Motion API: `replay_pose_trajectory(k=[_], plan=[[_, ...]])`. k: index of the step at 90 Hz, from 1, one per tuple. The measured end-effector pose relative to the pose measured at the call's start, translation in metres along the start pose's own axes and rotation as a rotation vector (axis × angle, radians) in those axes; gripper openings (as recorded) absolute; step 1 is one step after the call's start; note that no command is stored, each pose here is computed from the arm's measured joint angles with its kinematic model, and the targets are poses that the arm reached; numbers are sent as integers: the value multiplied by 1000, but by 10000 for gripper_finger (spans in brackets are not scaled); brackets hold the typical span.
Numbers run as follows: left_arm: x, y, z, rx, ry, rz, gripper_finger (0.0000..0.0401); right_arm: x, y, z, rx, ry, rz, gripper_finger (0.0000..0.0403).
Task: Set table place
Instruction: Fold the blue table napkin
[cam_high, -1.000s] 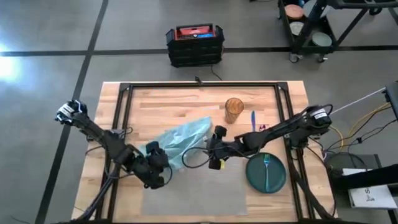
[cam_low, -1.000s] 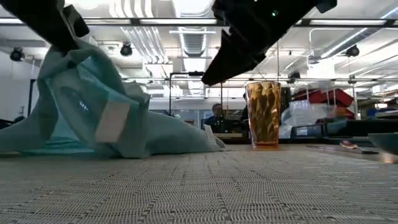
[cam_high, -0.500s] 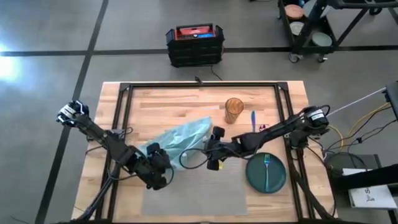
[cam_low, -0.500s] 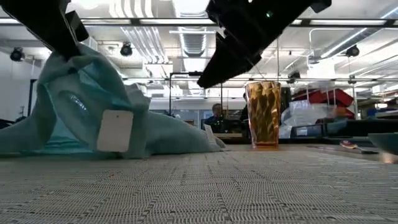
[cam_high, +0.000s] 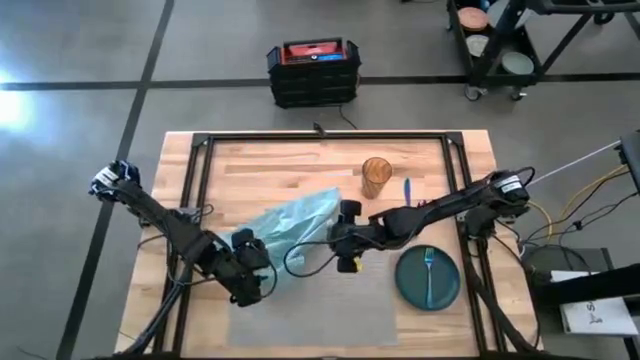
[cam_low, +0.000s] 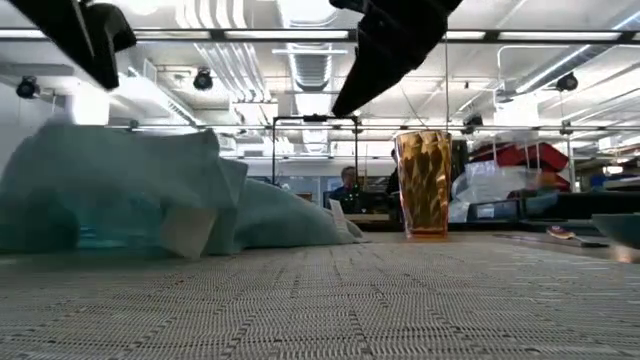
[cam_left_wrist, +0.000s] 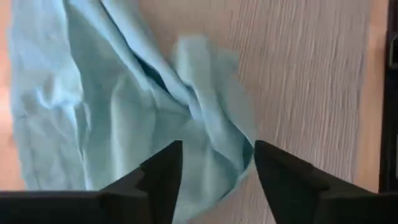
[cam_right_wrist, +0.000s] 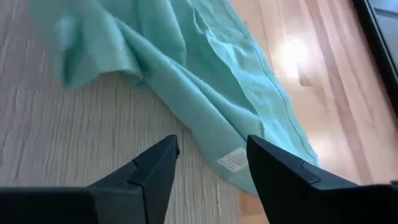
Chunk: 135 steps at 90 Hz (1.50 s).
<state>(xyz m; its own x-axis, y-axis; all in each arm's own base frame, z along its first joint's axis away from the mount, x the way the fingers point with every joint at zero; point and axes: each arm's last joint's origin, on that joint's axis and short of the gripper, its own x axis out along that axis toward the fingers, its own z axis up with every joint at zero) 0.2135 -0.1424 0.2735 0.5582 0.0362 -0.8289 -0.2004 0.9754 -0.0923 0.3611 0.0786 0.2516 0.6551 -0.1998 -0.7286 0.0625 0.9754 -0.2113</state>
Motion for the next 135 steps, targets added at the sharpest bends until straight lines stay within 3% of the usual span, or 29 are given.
replay_pose_trajectory(k=[24, 49, 65, 75, 110, 122, 135], plan=[[-10, -2, 12, 92, -93, 38, 188, 1, 15, -11, 33, 29, 75, 169], [0, -6, 10, 68, -112, 25, 162, 27, 22, -27, 44, 53, 84, 178], [6, -9, 10, 93, -101, 39, 145, 41, 6, -28, -15, 66, 52, 195], [8, -9, 10, 84, -103, 44, 136, 46, -9, -35, -49, 146, 25, 208], [8, -10, 12, 42, -129, 43, 115, 70, -43, -64, 73, 190, 82, 236], [8, -10, 12, 38, -130, 43, 115, 75, -44, -80, 100, 231, 78, 229], [8, -9, 13, 35, -153, 67, 115, 80, -42, -88, 121, 177, 79, 220]])
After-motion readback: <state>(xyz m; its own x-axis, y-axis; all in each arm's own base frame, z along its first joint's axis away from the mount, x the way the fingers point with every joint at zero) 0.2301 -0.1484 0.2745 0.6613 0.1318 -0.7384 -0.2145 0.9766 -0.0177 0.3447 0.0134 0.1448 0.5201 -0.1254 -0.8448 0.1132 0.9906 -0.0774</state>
